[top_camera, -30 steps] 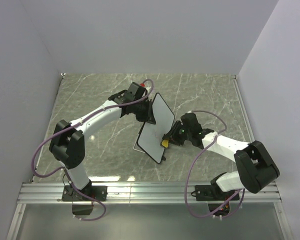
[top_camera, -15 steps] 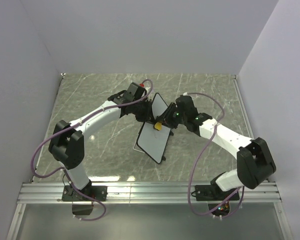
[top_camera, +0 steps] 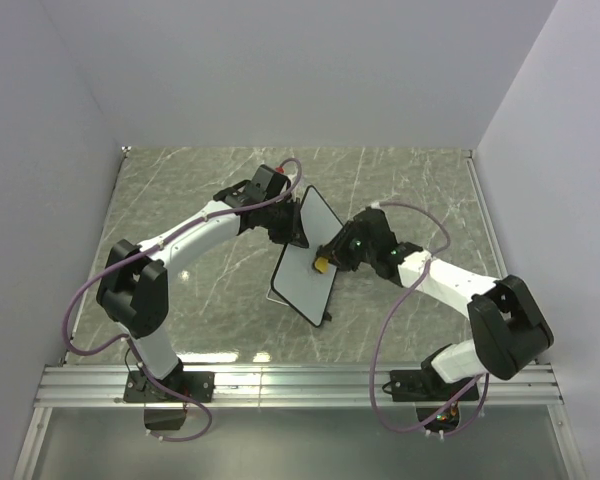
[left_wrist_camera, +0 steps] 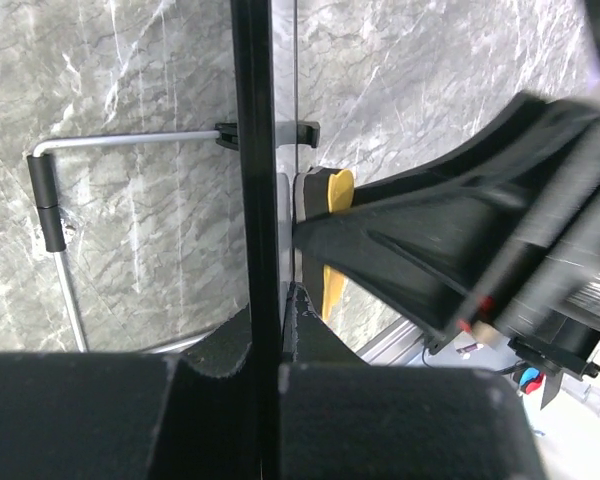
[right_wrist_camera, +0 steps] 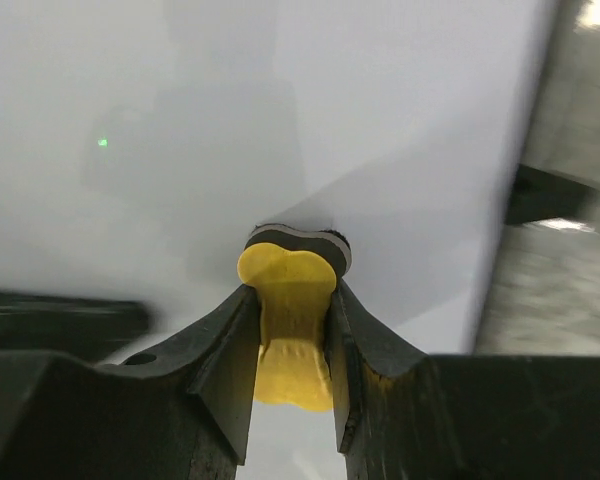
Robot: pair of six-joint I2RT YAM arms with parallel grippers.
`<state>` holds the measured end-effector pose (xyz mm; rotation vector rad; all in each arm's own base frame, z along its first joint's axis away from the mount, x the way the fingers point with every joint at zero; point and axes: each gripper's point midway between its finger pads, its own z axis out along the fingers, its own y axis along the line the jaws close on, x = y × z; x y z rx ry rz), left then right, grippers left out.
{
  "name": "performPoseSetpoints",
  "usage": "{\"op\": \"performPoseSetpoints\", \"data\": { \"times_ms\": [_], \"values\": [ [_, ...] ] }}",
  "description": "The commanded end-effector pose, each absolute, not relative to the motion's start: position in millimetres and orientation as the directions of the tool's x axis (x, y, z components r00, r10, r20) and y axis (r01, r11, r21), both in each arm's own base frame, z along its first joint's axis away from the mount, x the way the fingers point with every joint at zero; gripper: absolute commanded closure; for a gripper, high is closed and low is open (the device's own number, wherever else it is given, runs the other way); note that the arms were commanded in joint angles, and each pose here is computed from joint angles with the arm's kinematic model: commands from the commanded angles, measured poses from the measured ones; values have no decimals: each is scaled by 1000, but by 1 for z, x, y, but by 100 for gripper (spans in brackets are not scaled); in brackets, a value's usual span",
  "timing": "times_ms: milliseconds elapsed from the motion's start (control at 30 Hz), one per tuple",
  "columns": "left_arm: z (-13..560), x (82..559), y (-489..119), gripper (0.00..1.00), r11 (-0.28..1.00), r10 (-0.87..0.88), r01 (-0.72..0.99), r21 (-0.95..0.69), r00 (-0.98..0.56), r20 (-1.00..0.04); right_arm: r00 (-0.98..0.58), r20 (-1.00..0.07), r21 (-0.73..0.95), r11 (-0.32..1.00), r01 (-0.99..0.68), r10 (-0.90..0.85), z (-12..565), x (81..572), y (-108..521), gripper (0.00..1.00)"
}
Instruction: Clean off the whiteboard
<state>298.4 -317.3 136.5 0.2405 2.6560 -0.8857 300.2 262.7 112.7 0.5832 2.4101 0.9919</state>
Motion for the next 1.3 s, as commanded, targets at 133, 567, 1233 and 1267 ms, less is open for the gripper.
{"op": "performPoseSetpoints", "data": {
  "times_ms": [133,567,1233,1267],
  "values": [
    [15,240,-272,100,928,256,279,-248,-959,-119,-876,-151,639,721,268,458,25,235,253,100],
    [4,241,-272,100,937,239,256,-240,-966,-96,-850,-238,800,591,103,470,155,267,302,100],
    [6,240,-272,100,943,217,230,-241,-973,-81,-898,-210,710,692,131,386,106,255,318,100],
    [6,241,-272,100,942,220,233,-240,-972,-82,-901,-191,702,696,152,390,95,254,314,100]
  ]
}}
